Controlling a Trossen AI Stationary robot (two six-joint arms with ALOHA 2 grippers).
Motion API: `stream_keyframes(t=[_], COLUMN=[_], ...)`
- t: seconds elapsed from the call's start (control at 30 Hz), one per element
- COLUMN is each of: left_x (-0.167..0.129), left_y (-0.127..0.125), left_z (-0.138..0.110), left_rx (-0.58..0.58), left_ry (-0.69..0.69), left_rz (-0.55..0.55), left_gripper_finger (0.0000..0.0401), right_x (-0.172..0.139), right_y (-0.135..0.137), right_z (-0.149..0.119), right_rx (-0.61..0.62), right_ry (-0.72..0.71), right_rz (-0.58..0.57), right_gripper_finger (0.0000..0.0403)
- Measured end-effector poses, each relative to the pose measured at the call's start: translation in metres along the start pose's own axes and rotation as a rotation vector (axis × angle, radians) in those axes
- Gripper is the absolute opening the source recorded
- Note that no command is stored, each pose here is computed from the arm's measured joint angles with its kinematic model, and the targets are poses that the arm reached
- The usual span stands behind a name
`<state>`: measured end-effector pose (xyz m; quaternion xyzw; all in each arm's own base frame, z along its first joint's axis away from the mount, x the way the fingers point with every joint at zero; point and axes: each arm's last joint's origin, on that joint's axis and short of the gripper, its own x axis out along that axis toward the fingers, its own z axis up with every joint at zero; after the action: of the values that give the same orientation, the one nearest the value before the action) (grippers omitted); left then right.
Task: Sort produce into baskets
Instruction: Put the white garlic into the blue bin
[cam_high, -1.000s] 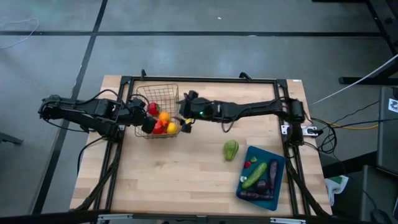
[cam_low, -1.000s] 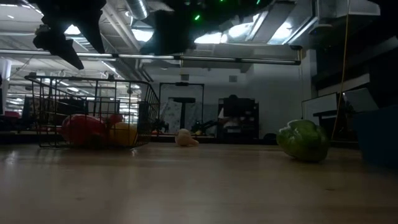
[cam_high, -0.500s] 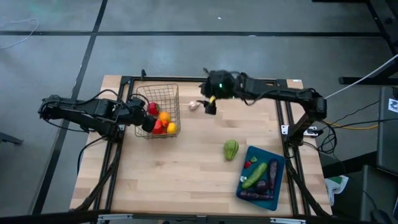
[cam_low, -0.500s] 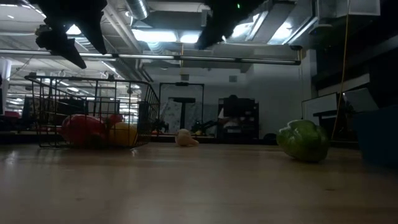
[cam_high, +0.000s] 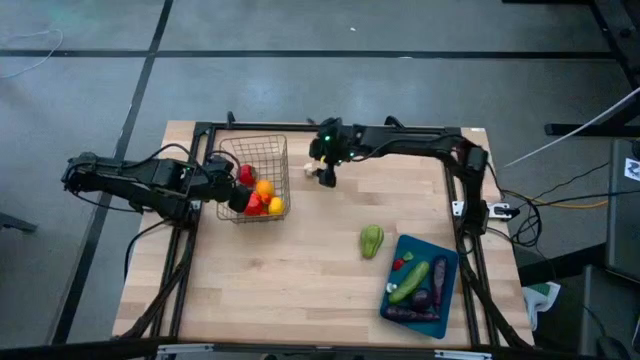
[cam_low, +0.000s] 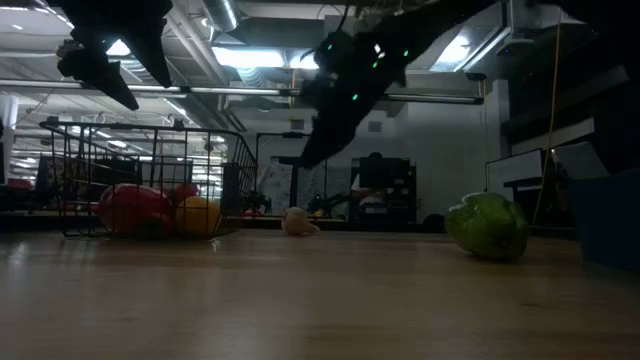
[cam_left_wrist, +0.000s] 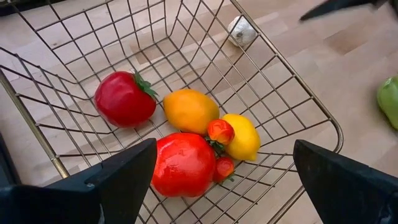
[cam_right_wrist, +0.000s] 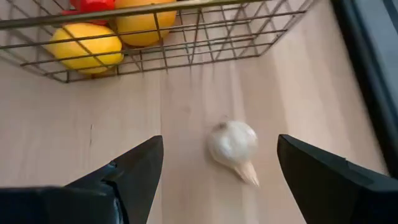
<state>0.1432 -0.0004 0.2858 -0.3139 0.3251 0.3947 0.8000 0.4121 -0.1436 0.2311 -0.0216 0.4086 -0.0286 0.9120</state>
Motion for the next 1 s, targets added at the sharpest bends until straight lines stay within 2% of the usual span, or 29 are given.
stream_keyframes(t=[0.17, 0.33, 0.47, 0.6, 1.0], left_x=[0.0, 0.0, 0.0, 0.0, 0.0], left_y=[0.0, 0.0, 0.0, 0.0, 0.0], left_z=[0.0, 0.0, 0.0, 0.001, 0.001], left_rx=[-0.001, 0.001, 0.001, 0.002, 0.006], left_ry=[-0.006, -0.007, -0.012, -0.021, -0.027], left_rz=[0.003, 0.004, 0.006, 0.011, 0.014], left_gripper_finger=[0.037, 0.037, 0.037, 0.037, 0.037], right_x=[0.032, 0.047, 0.058, 0.059, 0.057], right_y=[-0.001, -0.005, -0.006, -0.007, -0.006], right_z=[-0.007, -0.016, -0.021, -0.02, -0.017], right_rx=[0.062, 0.175, 0.204, 0.216, 0.212], right_ry=[-0.004, 0.028, 0.052, 0.035, 0.041], right_rz=[-0.031, -0.09, -0.137, -0.186, -0.141], right_gripper_finger=[0.0312, 0.0312, 0.0312, 0.0312, 0.0312])
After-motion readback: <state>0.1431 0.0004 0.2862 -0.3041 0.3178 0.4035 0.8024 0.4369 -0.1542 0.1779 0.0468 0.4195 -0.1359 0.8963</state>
